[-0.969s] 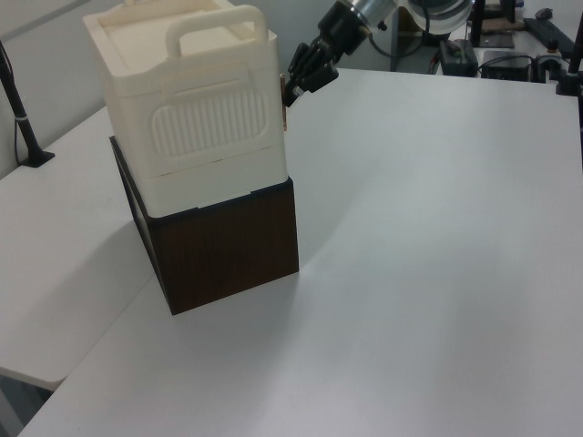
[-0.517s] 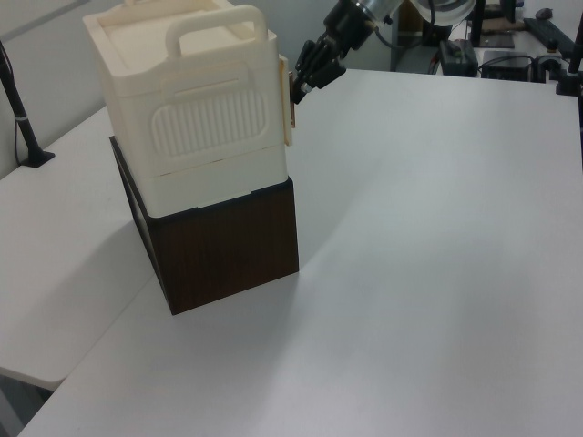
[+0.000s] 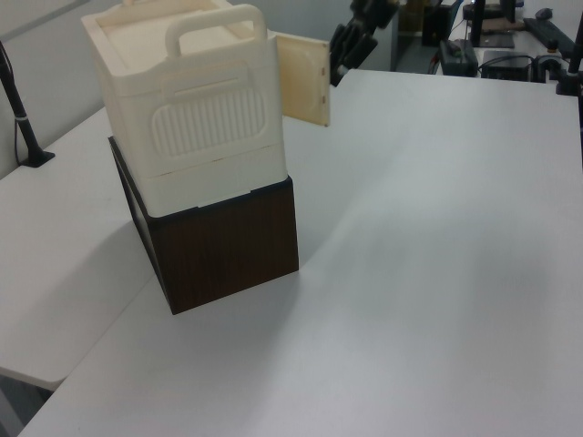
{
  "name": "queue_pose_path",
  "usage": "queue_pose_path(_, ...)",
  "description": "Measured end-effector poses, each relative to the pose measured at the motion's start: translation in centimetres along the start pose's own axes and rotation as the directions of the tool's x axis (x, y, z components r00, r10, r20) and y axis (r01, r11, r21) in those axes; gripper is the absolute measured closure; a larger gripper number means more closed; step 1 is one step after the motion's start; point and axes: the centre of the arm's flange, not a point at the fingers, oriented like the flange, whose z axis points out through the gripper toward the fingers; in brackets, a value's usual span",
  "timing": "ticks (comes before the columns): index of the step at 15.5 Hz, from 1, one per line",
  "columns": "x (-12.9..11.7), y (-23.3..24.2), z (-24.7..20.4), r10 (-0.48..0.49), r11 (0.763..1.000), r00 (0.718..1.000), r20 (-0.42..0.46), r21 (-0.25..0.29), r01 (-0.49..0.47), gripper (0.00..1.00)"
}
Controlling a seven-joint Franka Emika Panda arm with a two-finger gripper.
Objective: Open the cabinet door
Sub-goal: 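Swing the gripper outward, pulling the door open on its hinge, then release the door and move the gripper away from it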
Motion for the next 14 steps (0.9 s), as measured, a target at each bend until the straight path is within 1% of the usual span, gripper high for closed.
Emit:
queue_pose_path(1, -0.8, 1.1, -0.9, 0.019, 1.000, 1.000, 0.009, -0.006, -0.019, 0.52)
queue_pose_path(2, -1.6, 2.3, -1.8, 0.037, 0.999, 0.999, 0.014, -0.016, -0.037, 0.48)
queue_pose_path(3, -2.6, 3.7, -2.7, 0.061, 0.998, 0.998, 0.019, -0.028, -0.060, 0.48)
queue_pose_path(4, -3.4, 4.9, -3.4, 0.080, 0.996, 0.997, 0.019, -0.042, -0.080, 0.45)
queue_pose_path(6, -5.1, 7.3, -4.9, 0.115, 0.991, 0.993, 0.019, -0.069, -0.114, 0.26)
queue_pose_path(7, -5.9, 8.3, -5.7, 0.131, 0.988, 0.991, 0.019, -0.081, -0.129, 0.23)
queue_pose_path(8, -6.7, 9.2, -6.5, 0.147, 0.985, 0.989, 0.022, -0.093, -0.144, 0.23)
queue_pose_path(9, -7.6, 10.1, -7.2, 0.159, 0.983, 0.987, 0.033, -0.103, -0.155, 0.19)
queue_pose_path(11, -9.0, 11.2, -8.4, 0.175, 0.978, 0.983, 0.059, -0.123, -0.167, 0.01)
queue_pose_path(14, -10.2, 11.8, -9.8, 0.183, 0.976, 0.978, 0.104, -0.139, -0.168, 0.00)
